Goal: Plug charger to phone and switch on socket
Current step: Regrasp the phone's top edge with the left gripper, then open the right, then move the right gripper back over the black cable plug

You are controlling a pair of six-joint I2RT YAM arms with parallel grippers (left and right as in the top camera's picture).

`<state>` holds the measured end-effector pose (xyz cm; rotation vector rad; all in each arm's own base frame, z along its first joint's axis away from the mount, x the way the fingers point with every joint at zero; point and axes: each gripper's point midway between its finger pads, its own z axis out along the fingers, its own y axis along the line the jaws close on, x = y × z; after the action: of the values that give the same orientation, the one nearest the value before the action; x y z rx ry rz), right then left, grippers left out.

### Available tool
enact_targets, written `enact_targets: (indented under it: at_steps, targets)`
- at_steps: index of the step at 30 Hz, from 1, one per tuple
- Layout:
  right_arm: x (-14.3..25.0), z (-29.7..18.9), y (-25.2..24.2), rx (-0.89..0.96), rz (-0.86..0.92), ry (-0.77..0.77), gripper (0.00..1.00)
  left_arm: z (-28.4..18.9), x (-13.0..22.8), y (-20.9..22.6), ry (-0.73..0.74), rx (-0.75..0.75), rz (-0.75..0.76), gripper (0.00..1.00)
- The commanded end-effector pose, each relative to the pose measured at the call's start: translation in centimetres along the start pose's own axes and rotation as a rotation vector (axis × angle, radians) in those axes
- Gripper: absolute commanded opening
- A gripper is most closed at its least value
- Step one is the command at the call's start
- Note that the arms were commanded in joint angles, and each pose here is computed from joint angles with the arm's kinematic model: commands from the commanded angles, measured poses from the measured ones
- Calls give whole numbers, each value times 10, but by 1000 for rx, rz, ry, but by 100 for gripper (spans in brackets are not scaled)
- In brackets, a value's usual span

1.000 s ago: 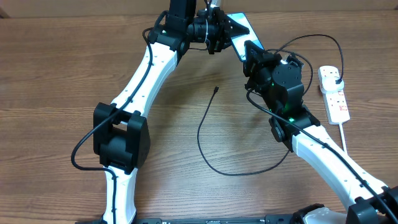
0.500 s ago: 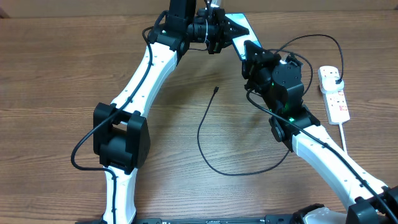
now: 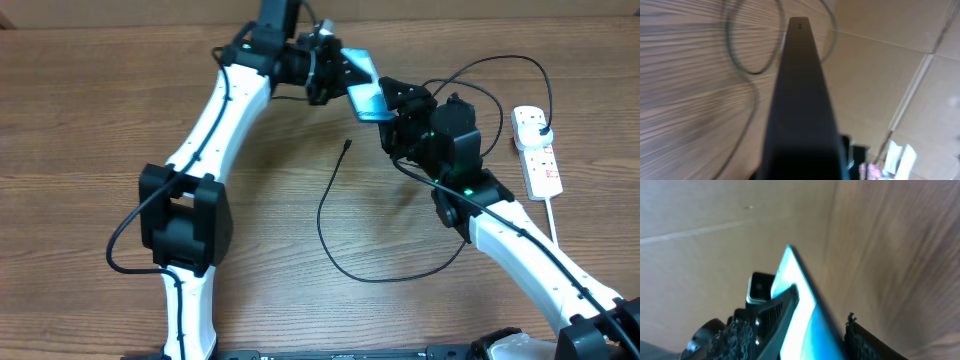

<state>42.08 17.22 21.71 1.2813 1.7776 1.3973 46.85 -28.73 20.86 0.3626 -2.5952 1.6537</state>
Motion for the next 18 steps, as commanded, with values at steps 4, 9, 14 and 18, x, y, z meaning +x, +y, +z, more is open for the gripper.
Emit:
enact_targets:
  at_steps: [4, 9, 14, 18]
  targets:
    - [-27, -9, -13, 84, -160, 42, 73, -53, -18, 27, -28, -18, 139, 4]
    - [-43, -24, -59, 265, -256, 108, 77, -78, -11, 44, 10, -12, 133, 4]
    - [-42, -42, -102, 434, -369, 184, 77, -96, 5, 44, 71, 67, 138, 4]
    - [-39, -56, -125, 534, -404, 231, 77, -106, 17, 38, 113, 138, 85, 4]
